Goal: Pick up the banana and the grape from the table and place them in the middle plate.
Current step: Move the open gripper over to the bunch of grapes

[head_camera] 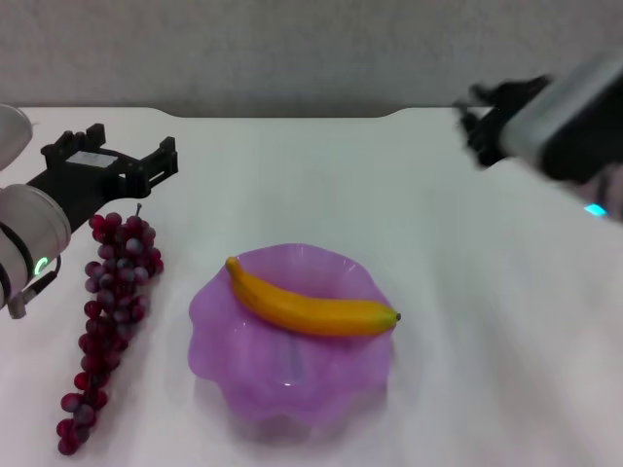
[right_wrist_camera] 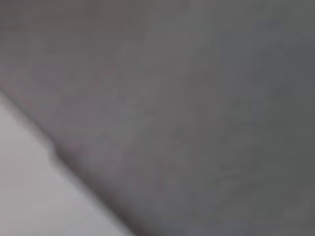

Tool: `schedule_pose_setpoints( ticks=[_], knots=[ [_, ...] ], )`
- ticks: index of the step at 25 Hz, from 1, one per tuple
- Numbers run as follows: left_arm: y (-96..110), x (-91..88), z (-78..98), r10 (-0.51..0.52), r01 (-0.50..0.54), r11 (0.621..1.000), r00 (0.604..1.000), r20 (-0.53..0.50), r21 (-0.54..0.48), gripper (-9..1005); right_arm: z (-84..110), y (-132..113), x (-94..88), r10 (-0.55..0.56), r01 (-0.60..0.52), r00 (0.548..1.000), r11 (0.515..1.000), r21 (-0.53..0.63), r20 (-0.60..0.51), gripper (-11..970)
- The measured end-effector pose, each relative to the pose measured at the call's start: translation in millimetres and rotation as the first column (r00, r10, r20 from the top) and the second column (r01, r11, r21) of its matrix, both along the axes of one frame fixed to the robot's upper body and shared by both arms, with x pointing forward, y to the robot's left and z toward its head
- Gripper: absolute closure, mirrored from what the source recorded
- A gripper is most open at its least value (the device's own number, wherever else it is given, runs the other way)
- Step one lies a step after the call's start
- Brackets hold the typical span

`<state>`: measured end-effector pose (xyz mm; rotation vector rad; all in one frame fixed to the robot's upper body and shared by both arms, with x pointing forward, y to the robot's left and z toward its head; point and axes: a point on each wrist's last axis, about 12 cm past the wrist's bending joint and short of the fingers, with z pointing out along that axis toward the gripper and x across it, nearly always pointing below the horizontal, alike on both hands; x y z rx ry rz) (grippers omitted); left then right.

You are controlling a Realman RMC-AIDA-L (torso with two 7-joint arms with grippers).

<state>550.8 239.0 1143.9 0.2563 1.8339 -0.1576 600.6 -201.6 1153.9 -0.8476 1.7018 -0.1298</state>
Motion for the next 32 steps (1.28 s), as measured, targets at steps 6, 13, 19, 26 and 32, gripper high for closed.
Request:
schedule_pose_setpoints(
  ticks=[6, 13, 19, 26, 32],
  knots=[
    [1, 0.1, -2.5, 0.004, -0.004, 1.000, 1.000, -0.003, 0.002, 112, 12.5, -37, -26.4, -0.165, 0.125, 0.967, 0.971, 0.202, 0.195, 833],
    [-3, -4.6, -8.3, -0.004, 0.004, 1.000, 0.998, 0.059, -0.006, 112, 0.8, -59, -60.1, -0.317, 0.187, 0.907, 0.894, 0.407, 0.278, 937],
    [-7, -9.8, -11.2, -0.017, 0.017, 1.000, 0.996, 0.088, 0.002, 112, -36.9, -72, -90.1, -0.416, 0.226, 0.879, 0.794, 0.564, 0.234, 934],
    [-17, -13.2, -0.1, -0.066, 0.066, 0.997, 0.998, 0.009, 0.028, 114, -83.6, -81, -126.8, -0.453, 0.262, 0.870, 0.760, 0.594, 0.196, 933],
    [-18, -10.9, 25.4, -0.083, 0.089, 0.994, 0.992, -0.094, 0.057, 116, -89.5, -80, -129.1, -0.456, 0.272, 0.874, 0.744, 0.610, 0.166, 933]
  ],
)
